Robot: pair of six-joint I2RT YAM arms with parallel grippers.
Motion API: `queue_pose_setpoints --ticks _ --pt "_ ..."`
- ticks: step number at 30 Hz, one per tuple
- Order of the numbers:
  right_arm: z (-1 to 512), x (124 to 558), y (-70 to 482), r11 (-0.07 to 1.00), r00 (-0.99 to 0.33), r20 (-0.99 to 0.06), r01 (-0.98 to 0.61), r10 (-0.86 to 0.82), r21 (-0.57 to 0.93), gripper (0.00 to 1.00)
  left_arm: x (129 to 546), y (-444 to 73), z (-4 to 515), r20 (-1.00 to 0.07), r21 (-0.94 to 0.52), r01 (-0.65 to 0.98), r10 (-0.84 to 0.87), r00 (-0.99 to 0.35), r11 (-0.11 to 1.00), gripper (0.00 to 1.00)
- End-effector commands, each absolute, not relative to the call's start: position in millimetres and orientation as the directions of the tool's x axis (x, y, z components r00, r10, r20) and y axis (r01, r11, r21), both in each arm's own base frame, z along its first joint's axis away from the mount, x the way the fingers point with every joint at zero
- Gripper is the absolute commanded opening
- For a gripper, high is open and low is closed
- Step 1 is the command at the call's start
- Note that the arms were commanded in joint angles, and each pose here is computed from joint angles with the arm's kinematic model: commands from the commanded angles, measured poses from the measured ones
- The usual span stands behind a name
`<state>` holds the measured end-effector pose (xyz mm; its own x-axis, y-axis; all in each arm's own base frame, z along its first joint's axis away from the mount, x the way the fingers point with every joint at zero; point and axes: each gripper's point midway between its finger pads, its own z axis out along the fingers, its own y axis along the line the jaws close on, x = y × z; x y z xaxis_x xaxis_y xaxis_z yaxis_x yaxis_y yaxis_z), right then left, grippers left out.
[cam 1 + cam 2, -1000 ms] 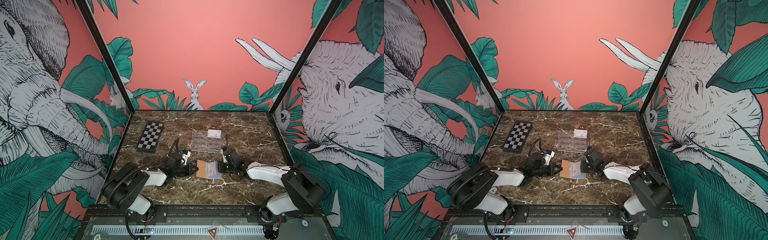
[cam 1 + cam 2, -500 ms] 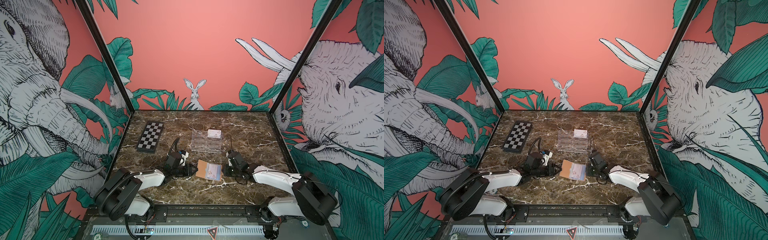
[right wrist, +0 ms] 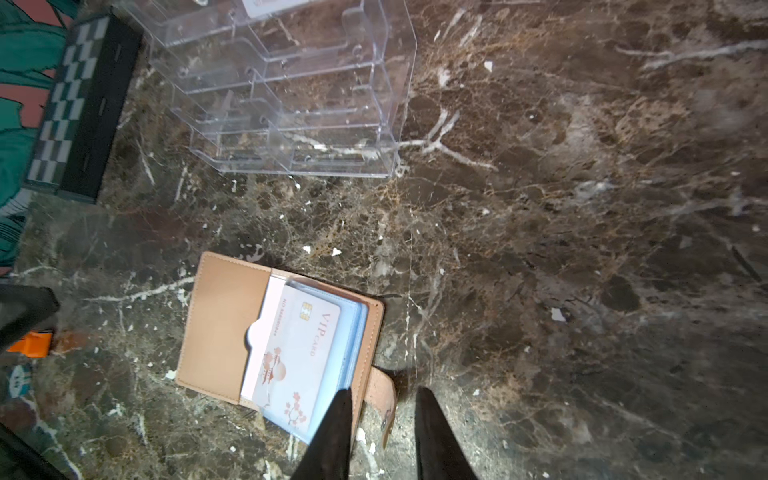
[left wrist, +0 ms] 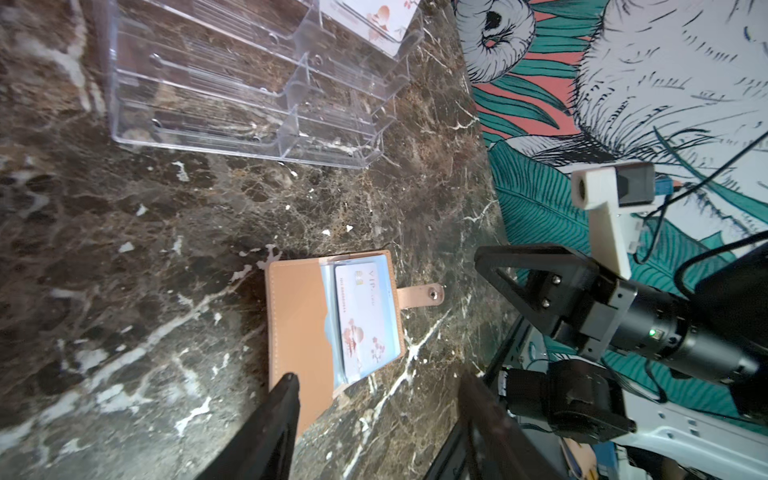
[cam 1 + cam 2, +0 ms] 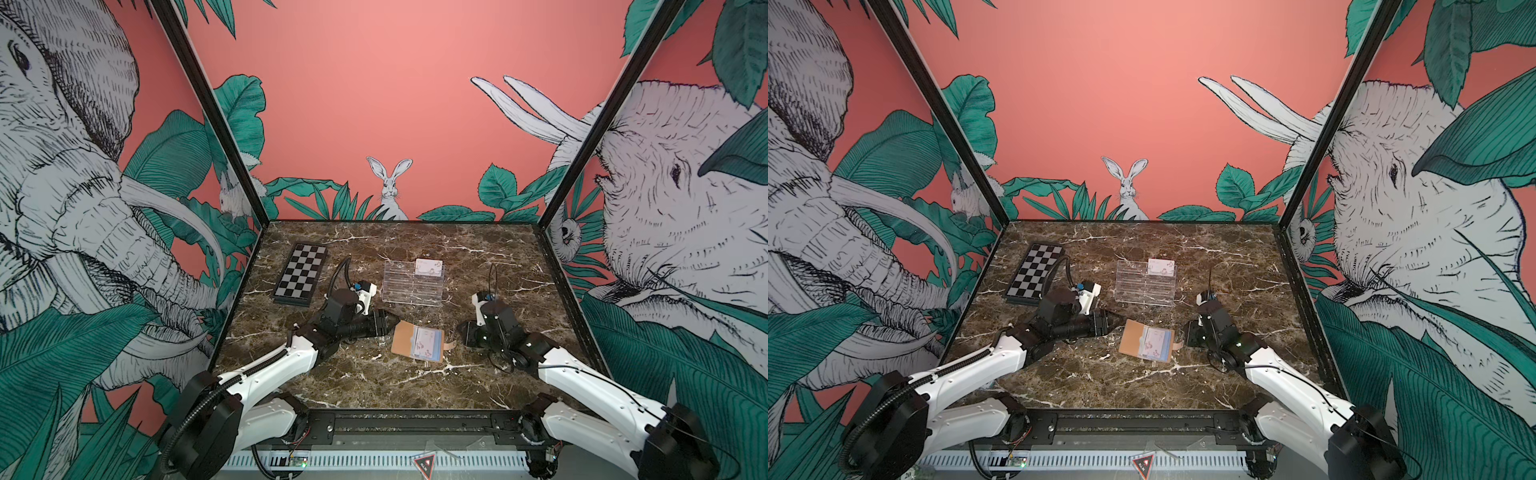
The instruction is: Take the credit cards out of the card holder
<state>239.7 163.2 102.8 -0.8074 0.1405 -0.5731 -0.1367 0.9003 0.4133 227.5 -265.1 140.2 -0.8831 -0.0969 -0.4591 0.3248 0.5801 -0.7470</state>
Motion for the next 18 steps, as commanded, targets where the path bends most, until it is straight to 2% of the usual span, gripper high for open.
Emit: queue_pose_setpoints --ticks 1,3,11,18 --pt "108 239 174 0.851 -0.811 -0.558 -0.162 0.174 0.500 0.25 224 -285 158 -0.451 -0.788 0.360 -0.069 -0.890 0.500 0.63" --pt "110 240 183 0.818 -0.818 -0.543 -0.174 0.190 0.548 0.24 220 -296 158 -0.442 -0.794 0.376 -0.029 -0.897 0.478 0.62" --pt "97 245 209 0.745 -0.859 -0.473 -0.183 0.196 0.641 0.19 214 -321 145 -0.413 -0.811 0.381 0.027 -0.910 0.444 0.43" --pt "67 246 220 0.731 -0.898 -0.400 -0.147 0.184 0.667 0.16 212 -330 119 -0.364 -0.838 0.347 0.043 -0.930 0.420 0.42"
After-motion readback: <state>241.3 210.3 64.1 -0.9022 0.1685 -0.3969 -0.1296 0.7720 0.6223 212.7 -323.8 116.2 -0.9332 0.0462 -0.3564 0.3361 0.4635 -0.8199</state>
